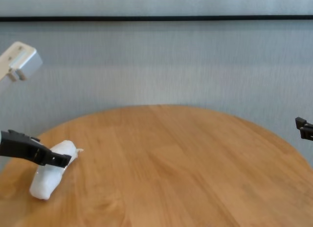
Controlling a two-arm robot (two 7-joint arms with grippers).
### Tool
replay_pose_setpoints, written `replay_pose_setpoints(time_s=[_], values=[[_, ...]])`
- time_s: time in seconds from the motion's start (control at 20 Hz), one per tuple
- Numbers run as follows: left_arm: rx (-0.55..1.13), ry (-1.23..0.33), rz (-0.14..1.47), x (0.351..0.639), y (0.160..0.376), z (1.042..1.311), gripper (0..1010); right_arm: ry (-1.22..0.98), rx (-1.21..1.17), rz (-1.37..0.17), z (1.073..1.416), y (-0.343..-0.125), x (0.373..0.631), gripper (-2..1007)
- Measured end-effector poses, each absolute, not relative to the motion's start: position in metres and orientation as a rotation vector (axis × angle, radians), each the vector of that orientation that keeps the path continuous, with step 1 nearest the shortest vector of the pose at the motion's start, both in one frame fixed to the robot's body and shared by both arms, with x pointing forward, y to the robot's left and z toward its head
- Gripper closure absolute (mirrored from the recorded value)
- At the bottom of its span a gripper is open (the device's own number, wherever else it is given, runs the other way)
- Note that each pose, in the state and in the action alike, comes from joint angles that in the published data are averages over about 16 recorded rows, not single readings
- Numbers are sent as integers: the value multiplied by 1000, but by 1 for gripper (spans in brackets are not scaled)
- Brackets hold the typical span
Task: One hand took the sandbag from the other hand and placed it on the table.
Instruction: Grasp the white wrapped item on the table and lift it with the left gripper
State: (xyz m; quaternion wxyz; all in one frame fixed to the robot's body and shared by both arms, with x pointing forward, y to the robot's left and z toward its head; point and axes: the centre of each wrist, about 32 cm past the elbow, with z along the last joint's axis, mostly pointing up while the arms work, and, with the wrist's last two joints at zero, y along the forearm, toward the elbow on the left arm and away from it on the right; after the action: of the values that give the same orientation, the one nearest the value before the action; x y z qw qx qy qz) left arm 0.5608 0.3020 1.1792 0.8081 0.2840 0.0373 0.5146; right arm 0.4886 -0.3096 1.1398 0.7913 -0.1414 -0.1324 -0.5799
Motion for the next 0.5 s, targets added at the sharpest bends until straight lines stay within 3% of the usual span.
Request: replay_pose_setpoints(time_s=[0.5], values=[[628, 110, 1099, 565, 302, 1167, 8, -285, -304, -1248, 1140, -310, 489, 4]])
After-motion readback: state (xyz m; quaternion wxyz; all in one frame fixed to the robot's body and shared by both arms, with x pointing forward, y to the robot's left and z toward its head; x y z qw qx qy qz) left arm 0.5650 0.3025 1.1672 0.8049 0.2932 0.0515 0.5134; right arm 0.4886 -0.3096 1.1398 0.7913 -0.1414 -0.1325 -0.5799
